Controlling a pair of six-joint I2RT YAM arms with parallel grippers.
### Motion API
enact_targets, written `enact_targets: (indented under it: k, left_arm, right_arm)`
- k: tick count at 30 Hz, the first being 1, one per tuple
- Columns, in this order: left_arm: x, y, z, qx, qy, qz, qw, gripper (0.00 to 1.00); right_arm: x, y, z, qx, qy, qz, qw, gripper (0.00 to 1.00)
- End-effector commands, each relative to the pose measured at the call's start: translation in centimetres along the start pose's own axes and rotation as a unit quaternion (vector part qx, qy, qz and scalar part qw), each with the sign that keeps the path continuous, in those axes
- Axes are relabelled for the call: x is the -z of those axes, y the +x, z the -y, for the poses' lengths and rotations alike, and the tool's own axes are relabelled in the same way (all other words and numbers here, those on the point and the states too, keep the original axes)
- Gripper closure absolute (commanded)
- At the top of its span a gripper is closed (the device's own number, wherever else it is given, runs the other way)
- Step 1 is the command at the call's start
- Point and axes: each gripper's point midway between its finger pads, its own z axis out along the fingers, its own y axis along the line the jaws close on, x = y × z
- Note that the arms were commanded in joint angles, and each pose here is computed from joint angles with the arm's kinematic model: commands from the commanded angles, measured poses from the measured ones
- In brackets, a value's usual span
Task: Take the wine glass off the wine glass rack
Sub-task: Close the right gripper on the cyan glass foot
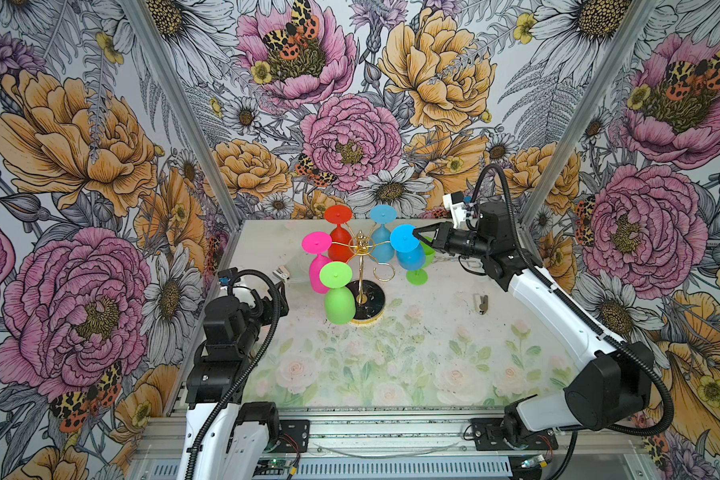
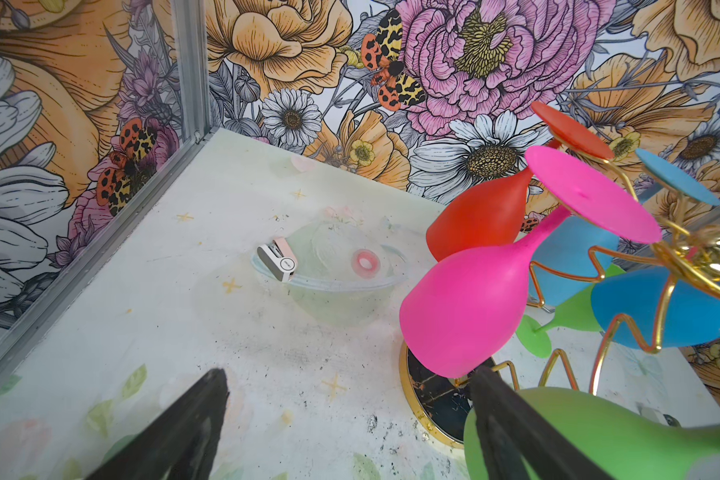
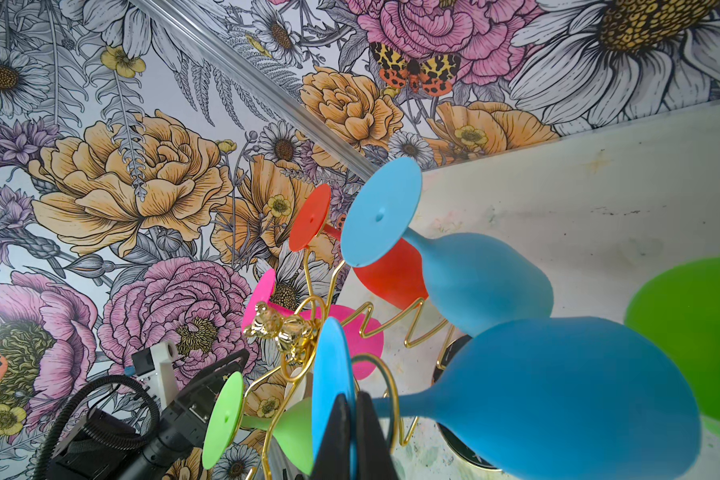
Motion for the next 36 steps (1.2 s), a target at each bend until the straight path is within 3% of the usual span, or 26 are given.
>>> enact_targets:
  k: [1,36]
  left_arm:
    - [-0.3,0.1,0.1,0.008,0.008,0.003,1.000,0.07]
    - [-0.2,0.0,0.0,0.009,0.008,0.006,1.000,0.07]
  right_arm:
    - [0.2,0.6,-0.7,0.003,-0.006,-0.006,1.000,0.97]
    - [-1.4,-1.0,-3.3,-0.022,-0.078,0.009,0.997,1.00]
